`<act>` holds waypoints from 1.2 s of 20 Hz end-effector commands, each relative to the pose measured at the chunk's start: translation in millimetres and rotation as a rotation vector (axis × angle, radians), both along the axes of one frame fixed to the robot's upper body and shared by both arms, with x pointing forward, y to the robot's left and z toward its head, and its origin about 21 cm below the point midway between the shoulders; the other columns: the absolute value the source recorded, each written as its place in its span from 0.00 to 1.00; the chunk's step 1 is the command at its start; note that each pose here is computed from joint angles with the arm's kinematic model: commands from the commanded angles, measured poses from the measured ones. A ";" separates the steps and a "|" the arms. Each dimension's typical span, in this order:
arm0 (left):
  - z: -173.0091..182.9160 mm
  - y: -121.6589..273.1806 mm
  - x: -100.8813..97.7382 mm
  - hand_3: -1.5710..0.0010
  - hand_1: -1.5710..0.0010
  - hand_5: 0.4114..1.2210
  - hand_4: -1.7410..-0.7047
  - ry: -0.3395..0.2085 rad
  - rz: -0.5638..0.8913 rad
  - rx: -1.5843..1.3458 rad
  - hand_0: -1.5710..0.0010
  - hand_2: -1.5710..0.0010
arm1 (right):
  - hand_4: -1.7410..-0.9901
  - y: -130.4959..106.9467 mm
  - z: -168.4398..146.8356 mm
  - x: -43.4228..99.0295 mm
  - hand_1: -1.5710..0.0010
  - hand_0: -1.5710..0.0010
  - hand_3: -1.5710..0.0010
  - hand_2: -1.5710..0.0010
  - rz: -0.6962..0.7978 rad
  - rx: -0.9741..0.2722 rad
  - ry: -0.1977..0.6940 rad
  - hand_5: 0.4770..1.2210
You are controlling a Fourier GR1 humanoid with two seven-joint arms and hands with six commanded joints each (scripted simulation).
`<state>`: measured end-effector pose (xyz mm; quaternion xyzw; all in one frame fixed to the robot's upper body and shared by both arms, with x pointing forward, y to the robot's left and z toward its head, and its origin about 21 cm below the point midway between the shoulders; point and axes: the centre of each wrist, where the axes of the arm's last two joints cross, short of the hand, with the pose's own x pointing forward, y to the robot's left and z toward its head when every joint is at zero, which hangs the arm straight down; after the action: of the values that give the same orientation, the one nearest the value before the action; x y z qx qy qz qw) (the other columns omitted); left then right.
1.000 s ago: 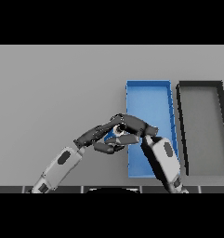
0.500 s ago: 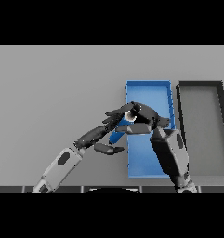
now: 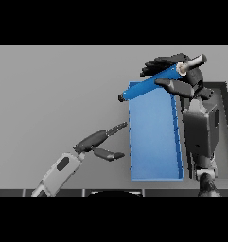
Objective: Pick up the blue pipe and place it into the blue bin.
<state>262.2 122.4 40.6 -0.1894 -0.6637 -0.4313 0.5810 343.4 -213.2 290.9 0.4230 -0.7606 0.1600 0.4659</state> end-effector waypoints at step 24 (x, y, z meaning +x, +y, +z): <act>2.2 4.6 4.3 1.00 1.00 0.05 0.83 0.047 0.026 0.015 1.00 1.00 | 0.26 -47.8 -239.8 11.5 0.07 0.00 0.29 0.11 -0.367 -0.449 0.955 0.88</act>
<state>266.5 127.0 42.7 -0.1862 -0.6486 -0.4241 0.6040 355.1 -261.2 51.4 0.1996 -0.4795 0.0227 0.8542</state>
